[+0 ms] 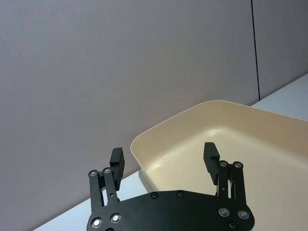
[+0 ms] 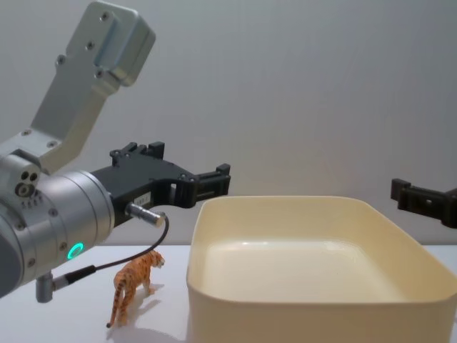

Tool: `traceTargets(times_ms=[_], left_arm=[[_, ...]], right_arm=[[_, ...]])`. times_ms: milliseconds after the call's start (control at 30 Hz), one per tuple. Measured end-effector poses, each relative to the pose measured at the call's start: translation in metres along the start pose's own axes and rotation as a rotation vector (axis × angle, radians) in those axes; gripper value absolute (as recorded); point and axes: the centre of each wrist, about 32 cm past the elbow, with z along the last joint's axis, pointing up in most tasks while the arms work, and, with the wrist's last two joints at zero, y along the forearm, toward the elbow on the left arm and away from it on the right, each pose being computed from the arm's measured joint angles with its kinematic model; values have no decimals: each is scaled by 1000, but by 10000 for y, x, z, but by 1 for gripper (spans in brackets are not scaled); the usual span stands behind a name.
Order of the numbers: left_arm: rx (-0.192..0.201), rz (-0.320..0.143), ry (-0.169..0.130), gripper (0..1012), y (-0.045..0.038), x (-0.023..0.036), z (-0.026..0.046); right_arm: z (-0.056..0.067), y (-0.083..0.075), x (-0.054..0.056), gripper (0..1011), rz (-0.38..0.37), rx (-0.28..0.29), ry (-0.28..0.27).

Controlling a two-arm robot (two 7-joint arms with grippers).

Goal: Pick up the toy alternately with two hands and place it into the central storage box.

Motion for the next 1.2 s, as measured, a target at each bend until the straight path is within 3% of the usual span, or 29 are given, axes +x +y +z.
traceTargets(times_ms=[1200], left_arm=[[0, 0, 0, 1001, 0, 0, 0]], right_arm=[[0, 0, 0, 1001, 0, 0, 0]])
